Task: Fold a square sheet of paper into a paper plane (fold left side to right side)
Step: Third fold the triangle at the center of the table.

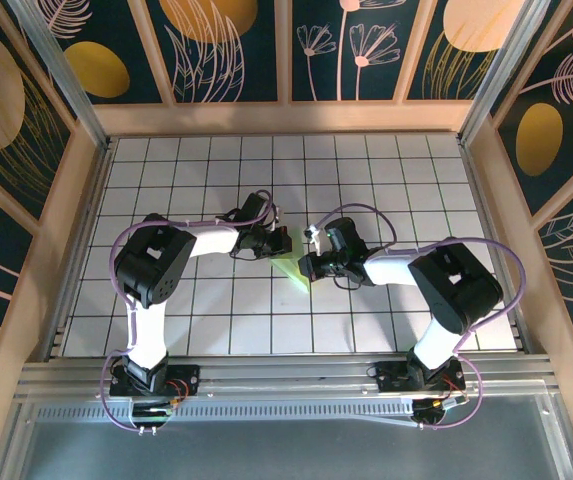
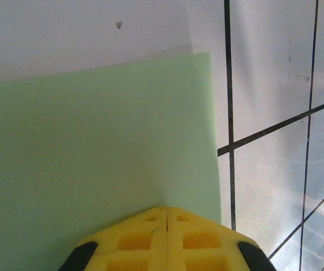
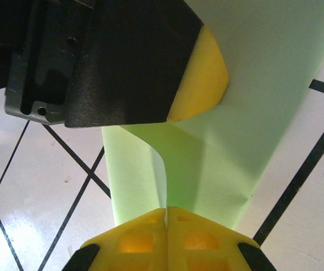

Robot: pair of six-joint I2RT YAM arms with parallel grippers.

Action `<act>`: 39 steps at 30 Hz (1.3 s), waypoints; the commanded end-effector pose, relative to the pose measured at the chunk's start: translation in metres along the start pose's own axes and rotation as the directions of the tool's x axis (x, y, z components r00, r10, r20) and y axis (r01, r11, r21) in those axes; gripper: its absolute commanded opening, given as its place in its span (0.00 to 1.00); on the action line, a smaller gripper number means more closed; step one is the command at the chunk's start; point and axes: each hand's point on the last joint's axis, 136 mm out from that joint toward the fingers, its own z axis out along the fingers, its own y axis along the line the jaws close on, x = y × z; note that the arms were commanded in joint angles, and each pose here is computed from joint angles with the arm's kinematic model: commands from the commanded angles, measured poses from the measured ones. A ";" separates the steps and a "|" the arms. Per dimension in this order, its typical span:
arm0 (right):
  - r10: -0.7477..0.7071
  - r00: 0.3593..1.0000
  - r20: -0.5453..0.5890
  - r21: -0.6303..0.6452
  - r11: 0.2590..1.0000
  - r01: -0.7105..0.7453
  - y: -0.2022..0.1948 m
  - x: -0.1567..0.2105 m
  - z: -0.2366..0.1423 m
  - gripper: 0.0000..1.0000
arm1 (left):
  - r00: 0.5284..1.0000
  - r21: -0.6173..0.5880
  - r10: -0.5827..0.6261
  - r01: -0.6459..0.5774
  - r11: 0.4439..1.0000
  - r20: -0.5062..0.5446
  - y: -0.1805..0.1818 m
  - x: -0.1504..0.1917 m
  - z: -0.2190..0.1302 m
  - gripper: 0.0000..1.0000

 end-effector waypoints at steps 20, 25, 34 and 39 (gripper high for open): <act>0.010 1.000 -0.020 0.050 0.999 -0.009 -0.014 0.000 0.008 0.00 | 0.998 -0.087 -0.025 0.019 0.996 -0.064 0.023 0.020 0.013 0.01; 0.012 1.000 -0.026 0.047 0.999 -0.011 -0.014 0.004 0.007 0.00 | 0.998 -0.089 -0.027 0.021 0.996 -0.060 0.023 0.020 0.013 0.02; 0.023 0.999 -0.045 0.059 0.998 -0.021 -0.018 0.014 0.009 0.00 | 0.998 -0.091 -0.029 0.024 0.996 -0.059 0.024 0.020 0.013 0.02; 0.029 0.998 -0.058 0.069 0.997 -0.025 -0.022 0.017 0.011 0.00 | 0.998 -0.089 -0.029 0.024 0.996 -0.051 0.022 0.018 0.012 0.06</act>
